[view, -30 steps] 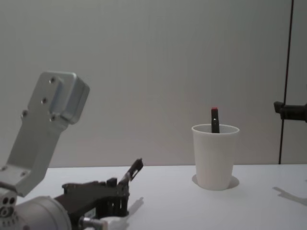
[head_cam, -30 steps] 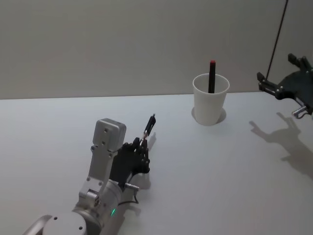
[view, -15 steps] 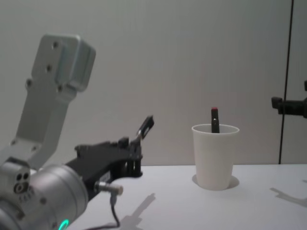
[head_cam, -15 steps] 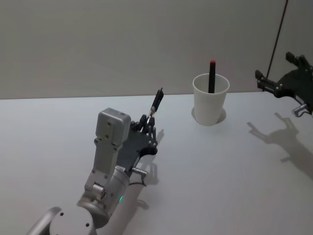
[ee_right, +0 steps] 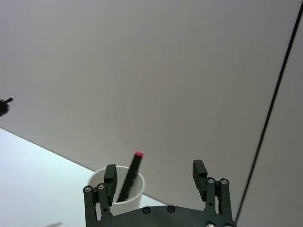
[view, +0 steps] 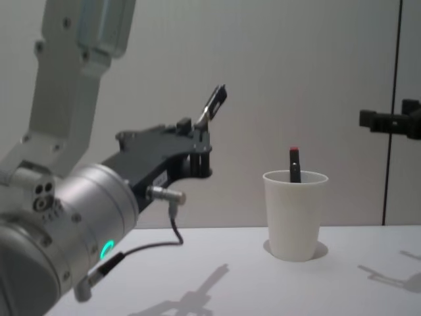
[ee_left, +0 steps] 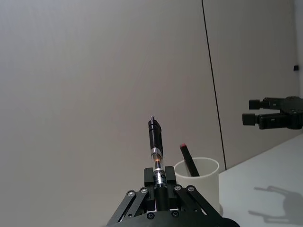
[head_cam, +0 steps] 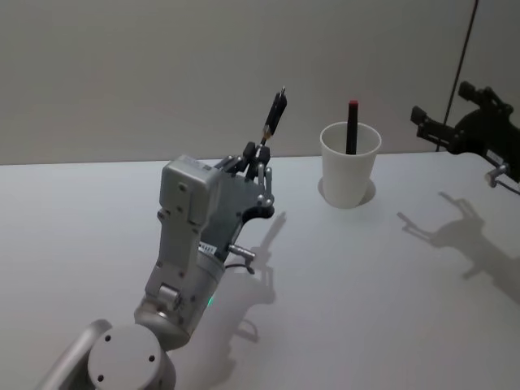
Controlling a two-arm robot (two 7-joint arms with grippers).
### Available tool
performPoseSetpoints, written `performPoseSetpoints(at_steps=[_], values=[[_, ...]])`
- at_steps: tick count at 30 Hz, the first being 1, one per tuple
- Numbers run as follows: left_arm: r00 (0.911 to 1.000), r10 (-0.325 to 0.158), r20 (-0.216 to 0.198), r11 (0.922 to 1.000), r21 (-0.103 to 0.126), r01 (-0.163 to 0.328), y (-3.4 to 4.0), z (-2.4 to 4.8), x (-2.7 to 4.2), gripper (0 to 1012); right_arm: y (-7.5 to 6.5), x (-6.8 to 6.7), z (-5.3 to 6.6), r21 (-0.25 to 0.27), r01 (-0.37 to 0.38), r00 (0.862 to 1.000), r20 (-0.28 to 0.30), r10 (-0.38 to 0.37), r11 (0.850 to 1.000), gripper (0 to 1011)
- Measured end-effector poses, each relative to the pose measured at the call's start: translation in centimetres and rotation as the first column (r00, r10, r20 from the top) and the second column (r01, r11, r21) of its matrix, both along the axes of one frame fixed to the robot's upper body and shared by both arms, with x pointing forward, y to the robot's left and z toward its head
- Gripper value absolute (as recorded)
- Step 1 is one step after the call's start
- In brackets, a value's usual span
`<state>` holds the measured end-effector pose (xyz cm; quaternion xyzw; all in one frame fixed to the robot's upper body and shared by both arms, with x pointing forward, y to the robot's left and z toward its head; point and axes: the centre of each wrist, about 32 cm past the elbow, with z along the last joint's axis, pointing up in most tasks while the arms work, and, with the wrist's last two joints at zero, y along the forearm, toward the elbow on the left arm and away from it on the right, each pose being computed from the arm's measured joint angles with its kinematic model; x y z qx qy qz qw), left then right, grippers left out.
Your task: Place the pen into the pen holder.
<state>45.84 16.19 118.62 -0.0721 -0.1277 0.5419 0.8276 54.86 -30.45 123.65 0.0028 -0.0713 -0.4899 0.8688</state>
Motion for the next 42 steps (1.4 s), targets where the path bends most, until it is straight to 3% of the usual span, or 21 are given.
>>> performPoseSetpoints(at_steps=[4,10,13,15,20,24,27,30,32,33,35,36,37,39,42], values=[[0.9990,-0.006,0.045,1.0000,-0.008,0.006,-0.13,0.48,0.14,140,0.1,-0.1,0.5,0.066,-0.047,0.998,-0.026,0.049,0.997,1002],[0.9969,-0.010,0.078,0.9998,-0.015,0.011,-0.23,0.76,0.10,140,0.3,-0.2,1.0,0.150,-0.103,0.992,-0.060,0.113,0.983,1002],[0.9956,-0.012,0.093,0.9997,-0.020,0.014,-0.32,0.79,-0.04,140,0.5,-0.2,1.3,0.219,-0.143,0.983,-0.085,0.165,0.965,1002],[0.9951,-0.013,0.098,0.9996,-0.022,0.015,-0.35,0.79,-0.08,140,0.6,-0.2,1.3,0.231,-0.150,0.981,-0.090,0.174,0.961,1002],[0.9940,-0.015,0.108,0.9995,-0.026,0.018,-0.41,0.78,-0.20,140,0.9,-0.1,1.7,0.324,-0.200,0.962,-0.114,0.249,0.925,1002],[0.9933,-0.017,0.115,0.9994,-0.029,0.020,-0.47,0.76,-0.28,140,1.1,0.1,2.0,0.383,-0.232,0.946,-0.125,0.299,0.894,1002],[0.9928,-0.018,0.118,0.9993,-0.031,0.021,-0.50,0.76,-0.33,140,1.4,0.2,2.3,0.446,-0.264,0.926,-0.131,0.354,0.855,1002],[0.9925,-0.018,0.121,0.9993,-0.031,0.022,-0.52,0.76,-0.35,140,1.6,0.3,2.5,0.484,-0.281,0.912,-0.133,0.388,0.828,1002],[0.9923,-0.019,0.123,0.9992,-0.032,0.023,-0.53,0.76,-0.37,140,1.8,0.4,2.7,0.518,-0.298,0.898,-0.132,0.419,0.802,1002],[0.9922,-0.019,0.123,0.9992,-0.032,0.023,-0.53,0.76,-0.38,140,2.0,0.5,2.8,0.544,-0.308,0.887,-0.131,0.442,0.780,1002],[0.9921,-0.019,0.124,0.9992,-0.033,0.023,-0.54,0.75,-0.39,140,2.1,0.6,2.9,0.566,-0.317,0.877,-0.130,0.462,0.761,1002],[0.9920,-0.019,0.125,0.9992,-0.033,0.023,-0.54,0.75,-0.40,140,2.2,0.7,2.9,0.589,-0.327,0.866,-0.127,0.484,0.739,1002],[0.9920,-0.019,0.125,0.9992,-0.033,0.023,-0.55,0.75,-0.40,140,2.2,0.7,2.9,0.595,-0.329,0.863,-0.126,0.490,0.733,1002],[0.9919,-0.019,0.126,0.9992,-0.033,0.024,-0.55,0.75,-0.41,140,2.4,0.8,2.9,0.622,-0.341,0.848,-0.121,0.517,0.705,1002],[0.9918,-0.019,0.127,0.9991,-0.034,0.024,-0.56,0.75,-0.42,140,2.5,0.9,2.8,0.641,-0.348,0.837,-0.116,0.534,0.685,1002]])
